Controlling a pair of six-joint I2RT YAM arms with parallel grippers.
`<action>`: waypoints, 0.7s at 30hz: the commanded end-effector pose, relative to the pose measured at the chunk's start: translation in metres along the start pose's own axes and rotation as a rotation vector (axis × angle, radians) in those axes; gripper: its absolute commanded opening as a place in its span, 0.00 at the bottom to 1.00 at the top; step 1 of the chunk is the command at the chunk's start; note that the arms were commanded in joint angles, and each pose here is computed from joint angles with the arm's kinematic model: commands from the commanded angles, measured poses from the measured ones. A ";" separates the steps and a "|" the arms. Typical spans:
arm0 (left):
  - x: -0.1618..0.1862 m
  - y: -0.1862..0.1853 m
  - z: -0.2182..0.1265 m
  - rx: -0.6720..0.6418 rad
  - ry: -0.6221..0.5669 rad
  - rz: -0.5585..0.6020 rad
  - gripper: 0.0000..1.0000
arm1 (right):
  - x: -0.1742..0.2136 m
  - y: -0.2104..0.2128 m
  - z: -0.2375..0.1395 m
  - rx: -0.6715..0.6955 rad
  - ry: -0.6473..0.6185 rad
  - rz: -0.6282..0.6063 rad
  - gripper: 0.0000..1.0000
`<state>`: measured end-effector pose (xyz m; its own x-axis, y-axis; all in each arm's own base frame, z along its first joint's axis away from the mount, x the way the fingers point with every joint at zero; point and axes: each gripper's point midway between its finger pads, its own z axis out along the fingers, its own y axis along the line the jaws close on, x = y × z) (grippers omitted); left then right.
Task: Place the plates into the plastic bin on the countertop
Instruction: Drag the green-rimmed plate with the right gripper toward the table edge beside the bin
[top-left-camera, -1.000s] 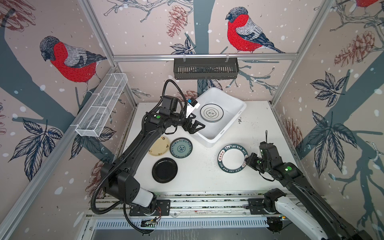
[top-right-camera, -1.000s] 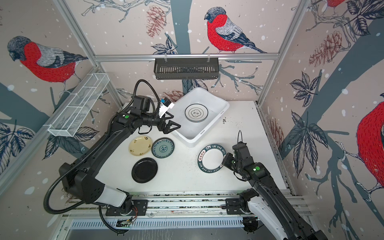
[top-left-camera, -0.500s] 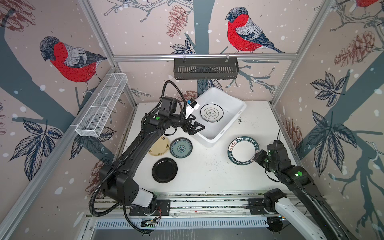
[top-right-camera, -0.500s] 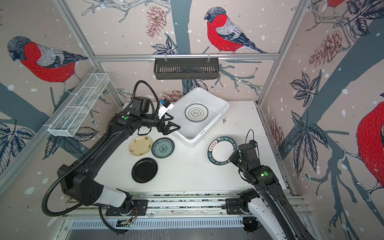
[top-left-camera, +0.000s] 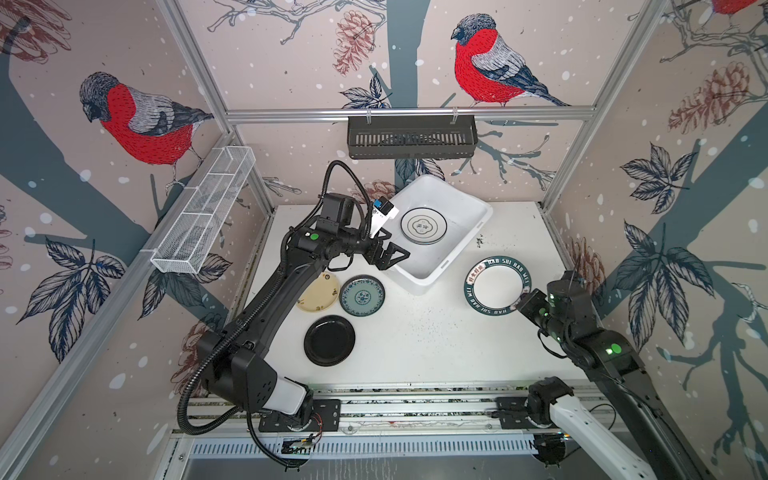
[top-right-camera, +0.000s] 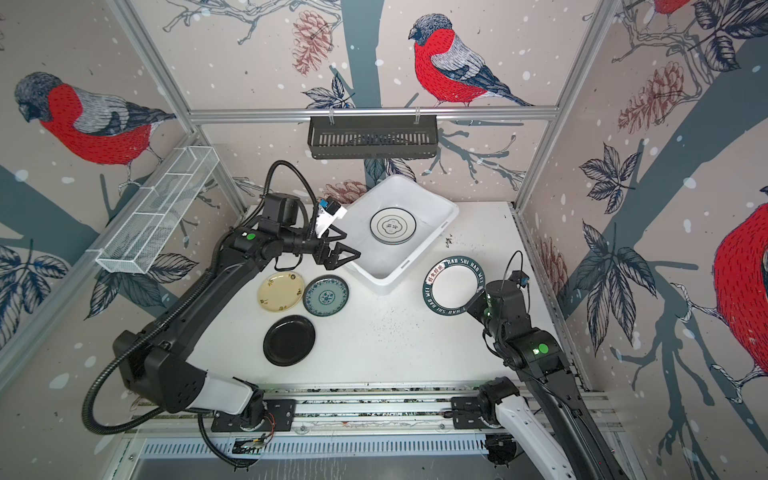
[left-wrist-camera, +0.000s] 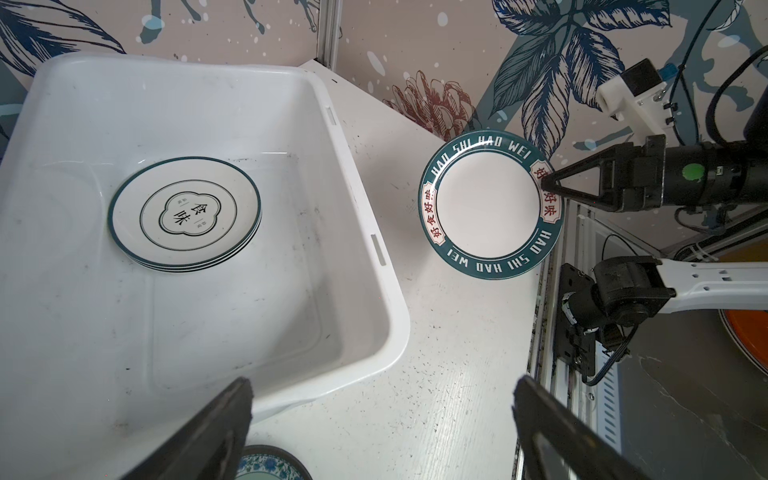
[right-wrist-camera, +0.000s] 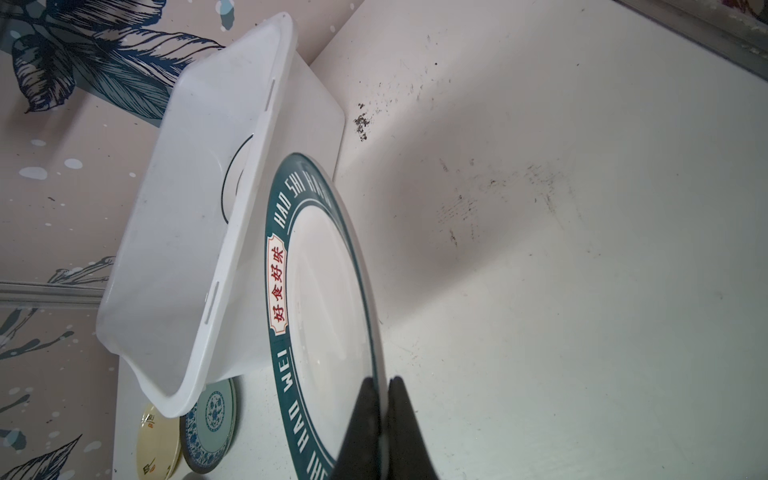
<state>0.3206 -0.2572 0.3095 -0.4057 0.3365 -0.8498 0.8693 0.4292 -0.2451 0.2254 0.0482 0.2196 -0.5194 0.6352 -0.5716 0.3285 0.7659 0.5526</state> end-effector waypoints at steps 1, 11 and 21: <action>-0.006 -0.002 -0.002 0.001 -0.019 0.022 0.97 | -0.018 0.016 -0.006 -0.045 -0.058 0.001 0.02; -0.008 -0.002 -0.004 -0.001 -0.023 0.026 0.97 | -0.054 0.074 -0.007 -0.167 -0.104 -0.057 0.02; -0.015 -0.005 -0.009 -0.010 -0.036 0.048 0.97 | -0.084 0.162 0.026 -0.327 -0.065 -0.163 0.02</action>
<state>0.3206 -0.2571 0.3182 -0.3885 0.3294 -0.8606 0.8740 0.4275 -0.2310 0.3234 0.0983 0.3185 -0.5017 0.5495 -0.6681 0.1077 0.8060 0.5821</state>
